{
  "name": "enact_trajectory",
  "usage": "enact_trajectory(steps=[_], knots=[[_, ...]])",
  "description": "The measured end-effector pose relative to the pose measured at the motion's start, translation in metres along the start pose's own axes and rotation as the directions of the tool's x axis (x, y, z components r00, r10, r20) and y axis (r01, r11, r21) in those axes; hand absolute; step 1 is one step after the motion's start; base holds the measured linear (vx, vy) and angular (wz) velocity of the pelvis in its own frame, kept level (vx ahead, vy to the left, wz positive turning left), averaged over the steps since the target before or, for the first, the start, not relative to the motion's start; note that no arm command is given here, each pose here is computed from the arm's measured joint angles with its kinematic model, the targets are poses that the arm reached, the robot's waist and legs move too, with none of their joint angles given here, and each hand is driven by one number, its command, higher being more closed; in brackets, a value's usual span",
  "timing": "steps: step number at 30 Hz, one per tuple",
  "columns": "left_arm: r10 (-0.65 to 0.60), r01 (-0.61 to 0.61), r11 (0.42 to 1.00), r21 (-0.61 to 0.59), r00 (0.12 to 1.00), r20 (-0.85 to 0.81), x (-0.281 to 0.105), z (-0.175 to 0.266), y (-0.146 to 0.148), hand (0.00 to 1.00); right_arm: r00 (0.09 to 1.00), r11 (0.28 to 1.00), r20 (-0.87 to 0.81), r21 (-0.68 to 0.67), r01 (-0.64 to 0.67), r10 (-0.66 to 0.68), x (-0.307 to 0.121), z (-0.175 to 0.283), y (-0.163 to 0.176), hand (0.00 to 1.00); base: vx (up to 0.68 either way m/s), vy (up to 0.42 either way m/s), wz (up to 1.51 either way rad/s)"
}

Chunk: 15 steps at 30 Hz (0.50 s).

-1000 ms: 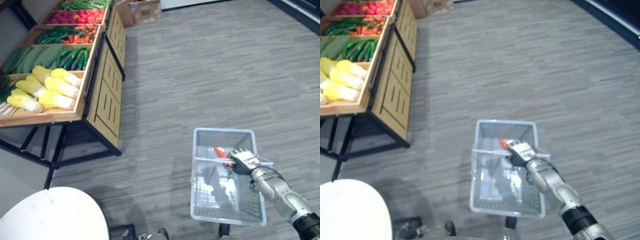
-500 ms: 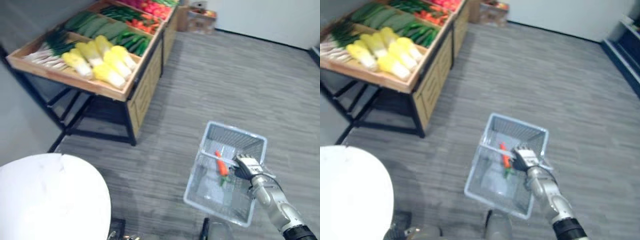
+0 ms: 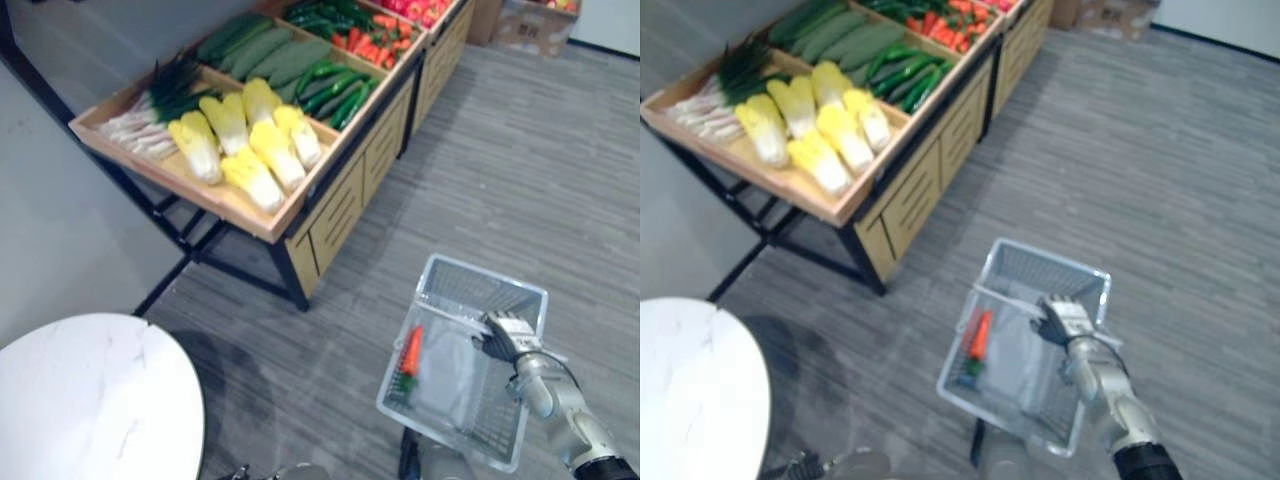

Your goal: Pick vegetable in the basket

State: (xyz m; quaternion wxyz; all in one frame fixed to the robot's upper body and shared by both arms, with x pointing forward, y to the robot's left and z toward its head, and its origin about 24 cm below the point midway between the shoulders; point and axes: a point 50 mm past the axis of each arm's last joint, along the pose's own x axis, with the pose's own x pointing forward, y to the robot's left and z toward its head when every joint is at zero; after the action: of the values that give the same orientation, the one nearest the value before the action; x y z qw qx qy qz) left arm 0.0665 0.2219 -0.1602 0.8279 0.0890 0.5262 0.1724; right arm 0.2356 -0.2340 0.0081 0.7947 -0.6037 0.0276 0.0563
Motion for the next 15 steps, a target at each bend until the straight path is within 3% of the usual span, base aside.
enact_trajectory(steps=[5,15], knots=[[0.024,-0.023,1.0,-0.012,0.999,0.047,0.001,0.011,0.003,0.0,0.997,0.999,-0.071,0.036,0.009,-0.006,-0.009,-0.013,0.001,1.0,0.37,-0.003,0.07],[0.063,-0.062,0.998,-0.023,0.997,0.048,0.003,0.012,0.013,0.0,0.998,0.996,-0.041,0.079,0.041,-0.038,-0.005,0.002,0.005,1.0,0.37,0.197,-0.09]])
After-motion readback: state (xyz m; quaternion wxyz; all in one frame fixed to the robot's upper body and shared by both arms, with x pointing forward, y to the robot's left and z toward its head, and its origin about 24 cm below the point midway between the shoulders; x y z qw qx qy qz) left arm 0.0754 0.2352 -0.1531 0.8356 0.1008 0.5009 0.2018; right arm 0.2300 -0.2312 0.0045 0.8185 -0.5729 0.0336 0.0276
